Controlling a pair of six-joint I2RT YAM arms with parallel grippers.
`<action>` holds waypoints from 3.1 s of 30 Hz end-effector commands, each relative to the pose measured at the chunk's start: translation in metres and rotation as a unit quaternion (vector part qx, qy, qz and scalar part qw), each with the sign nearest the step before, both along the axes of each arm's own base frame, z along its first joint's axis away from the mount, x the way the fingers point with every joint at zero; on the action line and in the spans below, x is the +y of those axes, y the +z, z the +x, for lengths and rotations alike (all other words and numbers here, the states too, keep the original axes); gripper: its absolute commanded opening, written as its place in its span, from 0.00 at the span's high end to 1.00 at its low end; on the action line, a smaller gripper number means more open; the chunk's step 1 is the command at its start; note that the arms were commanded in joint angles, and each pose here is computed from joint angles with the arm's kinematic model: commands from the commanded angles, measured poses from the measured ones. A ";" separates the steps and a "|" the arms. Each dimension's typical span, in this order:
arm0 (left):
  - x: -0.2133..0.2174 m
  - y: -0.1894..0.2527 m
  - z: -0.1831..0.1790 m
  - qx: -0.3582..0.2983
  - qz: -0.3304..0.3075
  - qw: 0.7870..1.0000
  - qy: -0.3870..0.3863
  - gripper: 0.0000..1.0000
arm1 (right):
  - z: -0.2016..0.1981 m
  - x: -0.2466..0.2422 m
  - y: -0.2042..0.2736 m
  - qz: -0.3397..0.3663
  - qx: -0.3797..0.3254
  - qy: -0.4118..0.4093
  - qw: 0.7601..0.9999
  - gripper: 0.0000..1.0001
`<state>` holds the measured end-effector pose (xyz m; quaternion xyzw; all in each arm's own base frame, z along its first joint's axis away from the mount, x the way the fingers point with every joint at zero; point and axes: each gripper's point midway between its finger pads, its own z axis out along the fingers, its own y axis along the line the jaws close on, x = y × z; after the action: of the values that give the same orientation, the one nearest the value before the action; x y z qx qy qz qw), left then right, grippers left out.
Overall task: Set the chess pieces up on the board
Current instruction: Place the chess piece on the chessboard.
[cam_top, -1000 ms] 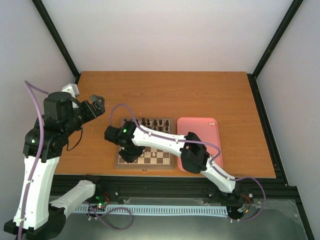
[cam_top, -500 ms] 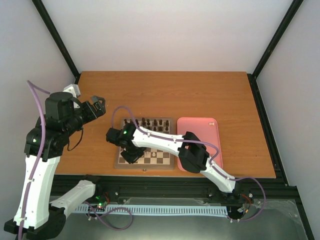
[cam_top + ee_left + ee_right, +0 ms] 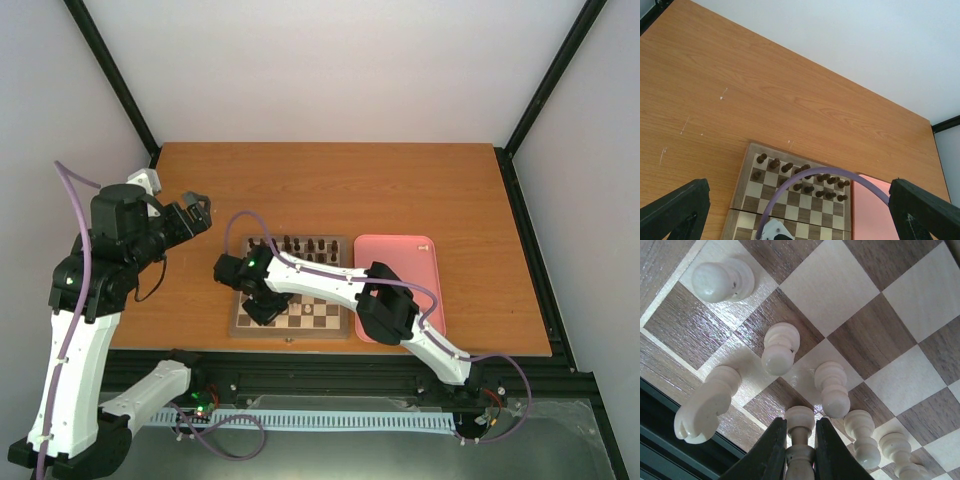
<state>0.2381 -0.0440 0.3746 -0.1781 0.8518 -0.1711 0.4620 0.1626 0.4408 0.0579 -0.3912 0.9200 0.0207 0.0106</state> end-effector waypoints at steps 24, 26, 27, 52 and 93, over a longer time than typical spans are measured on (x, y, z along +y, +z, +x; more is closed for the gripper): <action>0.001 -0.004 -0.001 0.009 0.014 1.000 -0.006 0.00 | -0.001 0.009 -0.012 0.004 0.015 -0.001 1.000 0.90; 0.001 -0.005 -0.001 0.010 0.014 1.000 -0.006 0.00 | -0.001 0.009 -0.013 0.004 0.017 0.000 1.000 0.90; 0.001 -0.005 -0.001 0.010 0.014 1.000 -0.007 0.00 | -0.002 0.008 -0.014 0.003 0.019 0.000 1.000 0.89; 0.000 -0.009 0.002 0.014 0.013 1.000 -0.007 0.00 | -0.004 0.006 -0.012 0.001 0.021 0.005 1.000 0.81; -0.004 -0.015 0.006 0.021 0.012 1.000 -0.015 0.00 | -0.004 0.016 0.002 0.028 0.021 0.007 0.999 0.80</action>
<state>0.2436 -0.0486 0.3560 -0.1719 0.8678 -0.1657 0.4358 0.1570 0.4505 0.0555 -0.3938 0.9182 0.0440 -0.0027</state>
